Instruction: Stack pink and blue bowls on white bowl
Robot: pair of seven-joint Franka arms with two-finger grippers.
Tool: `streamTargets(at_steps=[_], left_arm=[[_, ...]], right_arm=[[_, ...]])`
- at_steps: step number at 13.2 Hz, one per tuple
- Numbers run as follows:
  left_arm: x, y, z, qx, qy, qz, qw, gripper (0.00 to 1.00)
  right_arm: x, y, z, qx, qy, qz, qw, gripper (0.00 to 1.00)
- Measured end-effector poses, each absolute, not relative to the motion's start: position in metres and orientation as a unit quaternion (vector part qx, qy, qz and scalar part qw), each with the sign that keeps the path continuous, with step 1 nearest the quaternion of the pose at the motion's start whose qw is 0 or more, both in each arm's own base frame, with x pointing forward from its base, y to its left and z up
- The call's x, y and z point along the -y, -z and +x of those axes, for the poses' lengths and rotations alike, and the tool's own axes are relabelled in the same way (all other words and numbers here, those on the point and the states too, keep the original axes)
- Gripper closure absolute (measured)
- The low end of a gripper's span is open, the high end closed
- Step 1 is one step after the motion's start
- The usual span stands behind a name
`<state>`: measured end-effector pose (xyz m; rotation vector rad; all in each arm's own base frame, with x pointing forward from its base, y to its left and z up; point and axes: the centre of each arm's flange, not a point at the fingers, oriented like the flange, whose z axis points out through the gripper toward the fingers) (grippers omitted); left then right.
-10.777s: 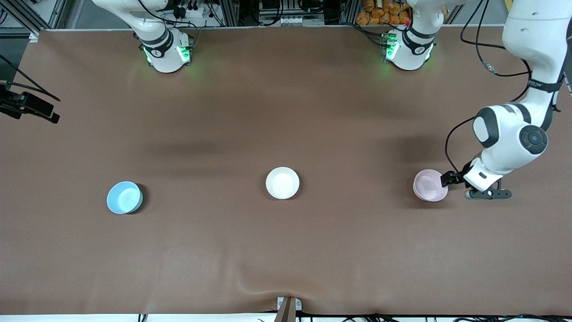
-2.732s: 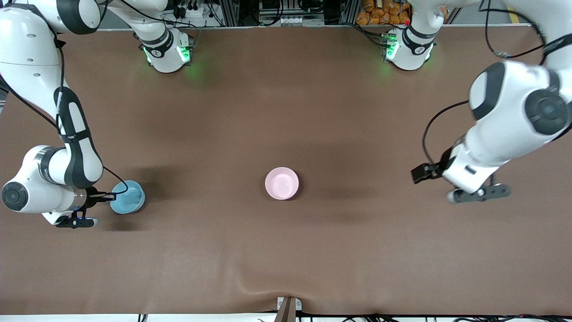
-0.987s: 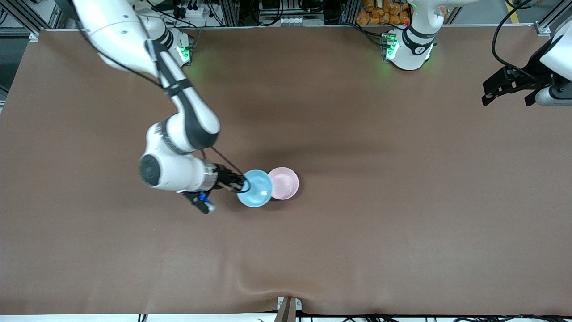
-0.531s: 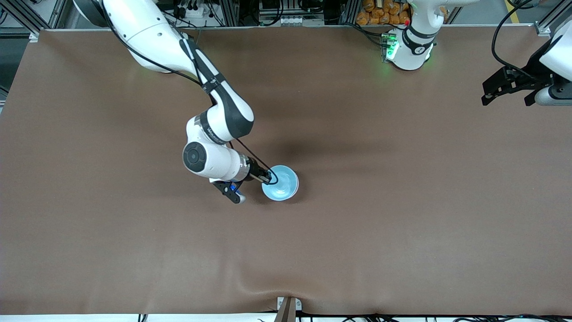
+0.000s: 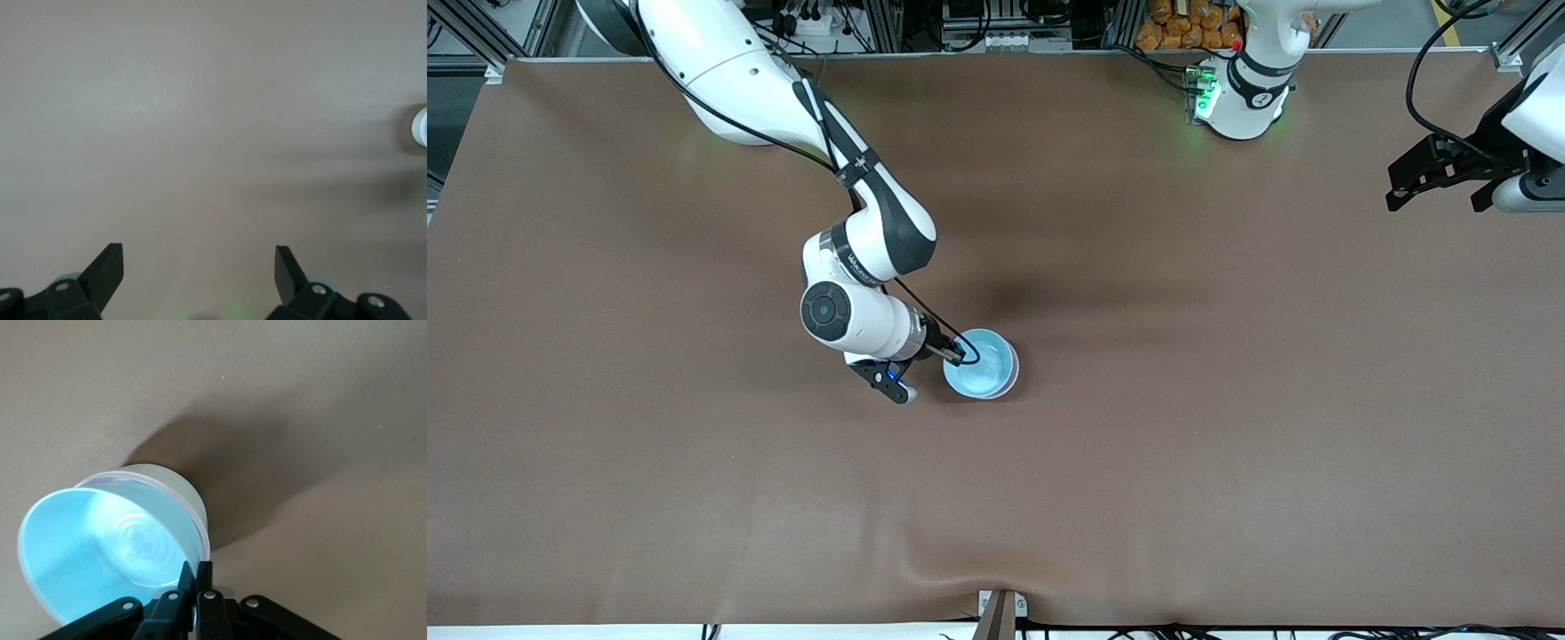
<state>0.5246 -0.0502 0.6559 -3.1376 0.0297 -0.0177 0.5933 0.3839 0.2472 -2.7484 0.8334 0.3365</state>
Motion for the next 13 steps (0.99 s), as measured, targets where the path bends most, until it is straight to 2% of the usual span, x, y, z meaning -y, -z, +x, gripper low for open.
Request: streamTargets(at_steps=[5, 8, 9, 13], left_arm=[[0.050, -0.655, 0.525, -0.009, 0.005, -1.000, 0.002, 0.00], [0.049, -0.655, 0.525, -0.008, 0.005, -1.000, 0.002, 0.00], [0.049, -0.655, 0.525, -0.008, 0.005, -1.000, 0.002, 0.00], [0.049, -0.655, 0.525, -0.008, 0.004, -1.000, 0.002, 0.00]], right_arm=[[-0.377, -0.248, 0.597, -0.292, -0.107, -0.943, 0.115, 0.37], [-0.339, -0.269, 0.618, -0.283, -0.089, -0.951, 0.091, 0.04], [-0.319, -0.283, 0.625, -0.269, -0.087, -0.956, 0.082, 0.00], [-0.231, -0.348, 0.644, -0.219, -0.037, -0.974, 0.038, 0.00]])
